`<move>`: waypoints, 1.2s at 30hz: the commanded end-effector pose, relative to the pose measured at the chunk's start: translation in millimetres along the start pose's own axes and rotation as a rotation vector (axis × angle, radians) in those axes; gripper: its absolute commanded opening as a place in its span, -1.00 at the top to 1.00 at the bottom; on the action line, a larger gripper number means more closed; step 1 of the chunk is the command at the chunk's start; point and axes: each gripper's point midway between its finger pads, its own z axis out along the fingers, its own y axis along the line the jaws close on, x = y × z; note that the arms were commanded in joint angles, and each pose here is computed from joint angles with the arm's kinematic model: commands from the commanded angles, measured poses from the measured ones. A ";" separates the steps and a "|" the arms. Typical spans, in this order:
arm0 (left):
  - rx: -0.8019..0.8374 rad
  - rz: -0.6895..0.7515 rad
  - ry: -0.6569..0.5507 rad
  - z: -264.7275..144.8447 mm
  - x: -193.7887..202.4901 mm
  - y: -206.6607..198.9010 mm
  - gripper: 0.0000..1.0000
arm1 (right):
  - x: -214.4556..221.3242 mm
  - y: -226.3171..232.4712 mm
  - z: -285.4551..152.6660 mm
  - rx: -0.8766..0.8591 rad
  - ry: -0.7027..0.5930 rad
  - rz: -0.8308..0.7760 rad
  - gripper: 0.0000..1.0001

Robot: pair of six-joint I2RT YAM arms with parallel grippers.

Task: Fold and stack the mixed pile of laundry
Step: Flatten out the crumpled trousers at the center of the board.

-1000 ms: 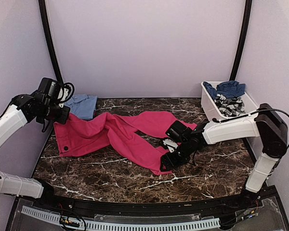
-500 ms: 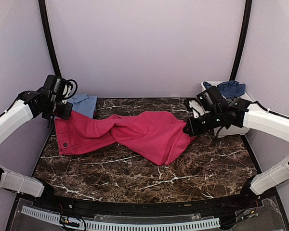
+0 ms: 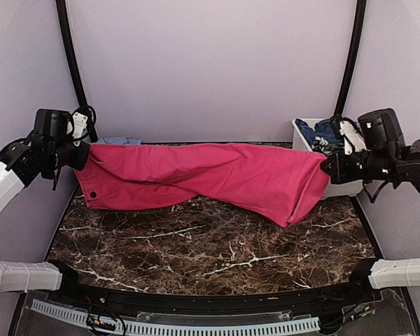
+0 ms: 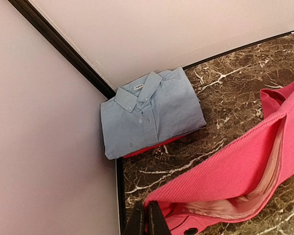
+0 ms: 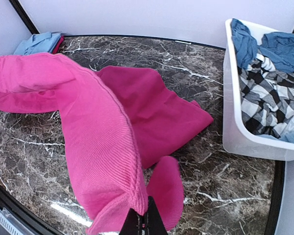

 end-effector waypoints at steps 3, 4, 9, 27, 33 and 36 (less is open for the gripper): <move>0.181 0.115 0.154 -33.0 73.4 -23.2 1.00 | 41.0 -4.3 8.8 0.003 0.135 0.035 1.00; 0.195 0.098 0.146 -40.3 78.0 -23.4 1.00 | 44.1 -3.3 10.7 -0.003 0.144 0.045 1.00; 0.245 0.105 0.193 -75.9 103.7 -18.2 0.51 | 48.1 -18.0 0.3 0.069 0.149 0.097 -0.15; 0.427 -0.048 0.299 -3.4 46.7 -88.4 -0.03 | 52.0 75.0 145.2 -0.293 0.369 -0.194 -0.71; 0.510 -0.019 0.497 38.3 85.4 -134.5 0.03 | 74.8 99.0 184.2 -0.424 0.469 -0.258 -0.64; 0.496 0.017 0.578 53.1 106.3 -142.7 0.02 | 96.6 107.6 196.9 -0.468 0.545 -0.277 -0.50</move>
